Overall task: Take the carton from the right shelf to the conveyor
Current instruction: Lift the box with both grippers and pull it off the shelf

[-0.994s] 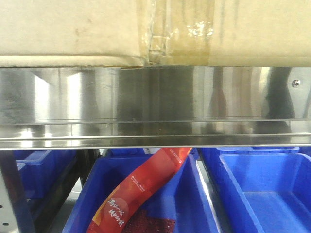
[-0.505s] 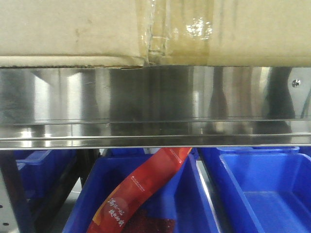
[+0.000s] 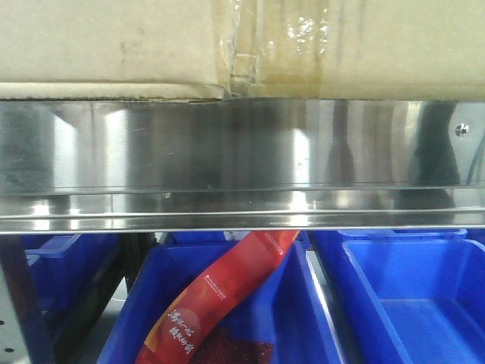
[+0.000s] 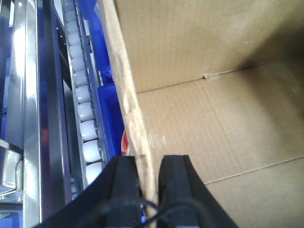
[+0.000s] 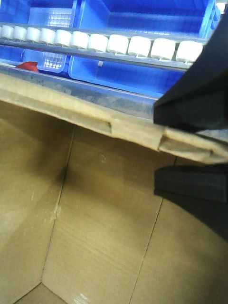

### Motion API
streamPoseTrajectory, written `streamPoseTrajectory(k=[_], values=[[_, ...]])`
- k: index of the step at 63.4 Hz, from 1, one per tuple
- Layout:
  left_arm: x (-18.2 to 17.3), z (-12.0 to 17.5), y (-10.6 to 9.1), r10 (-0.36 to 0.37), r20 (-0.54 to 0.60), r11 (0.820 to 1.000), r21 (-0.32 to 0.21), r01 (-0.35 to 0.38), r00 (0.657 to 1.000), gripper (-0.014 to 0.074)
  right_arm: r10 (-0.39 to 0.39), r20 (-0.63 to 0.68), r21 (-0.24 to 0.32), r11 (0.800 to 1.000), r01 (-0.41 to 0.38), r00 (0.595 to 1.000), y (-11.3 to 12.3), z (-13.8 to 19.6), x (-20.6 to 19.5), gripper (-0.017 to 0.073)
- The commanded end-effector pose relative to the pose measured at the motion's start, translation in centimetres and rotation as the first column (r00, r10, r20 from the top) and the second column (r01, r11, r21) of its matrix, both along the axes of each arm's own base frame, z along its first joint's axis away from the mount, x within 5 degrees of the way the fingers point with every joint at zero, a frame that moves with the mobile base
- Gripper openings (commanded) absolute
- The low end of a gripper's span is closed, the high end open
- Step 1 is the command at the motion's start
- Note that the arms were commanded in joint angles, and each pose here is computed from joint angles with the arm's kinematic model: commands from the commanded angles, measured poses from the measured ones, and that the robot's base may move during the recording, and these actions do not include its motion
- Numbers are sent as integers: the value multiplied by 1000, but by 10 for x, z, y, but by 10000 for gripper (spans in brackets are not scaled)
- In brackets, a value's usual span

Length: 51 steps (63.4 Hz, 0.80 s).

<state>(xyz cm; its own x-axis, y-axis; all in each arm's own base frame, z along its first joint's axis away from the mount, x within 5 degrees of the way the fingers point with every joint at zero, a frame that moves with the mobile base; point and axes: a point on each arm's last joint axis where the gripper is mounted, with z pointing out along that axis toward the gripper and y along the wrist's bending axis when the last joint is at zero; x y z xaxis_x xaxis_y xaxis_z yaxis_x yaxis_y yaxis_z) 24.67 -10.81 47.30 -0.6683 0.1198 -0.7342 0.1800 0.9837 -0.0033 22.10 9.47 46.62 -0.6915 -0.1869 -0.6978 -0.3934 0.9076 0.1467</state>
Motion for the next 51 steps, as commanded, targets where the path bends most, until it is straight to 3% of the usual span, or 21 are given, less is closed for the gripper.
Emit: streamPoseTrajectory(k=[1, 51], values=[[-3, 7, -2, -26, 49, 999, -32, 28, 998, -17, 22, 68, 30, 999, -24, 997, 1, 9, -4, -70], [-4, 7, -2, -24, 44, 999, -29, 26, 999, -17, 24, 68, 37, 999, -27, 997, 1, 9, -4, -70]])
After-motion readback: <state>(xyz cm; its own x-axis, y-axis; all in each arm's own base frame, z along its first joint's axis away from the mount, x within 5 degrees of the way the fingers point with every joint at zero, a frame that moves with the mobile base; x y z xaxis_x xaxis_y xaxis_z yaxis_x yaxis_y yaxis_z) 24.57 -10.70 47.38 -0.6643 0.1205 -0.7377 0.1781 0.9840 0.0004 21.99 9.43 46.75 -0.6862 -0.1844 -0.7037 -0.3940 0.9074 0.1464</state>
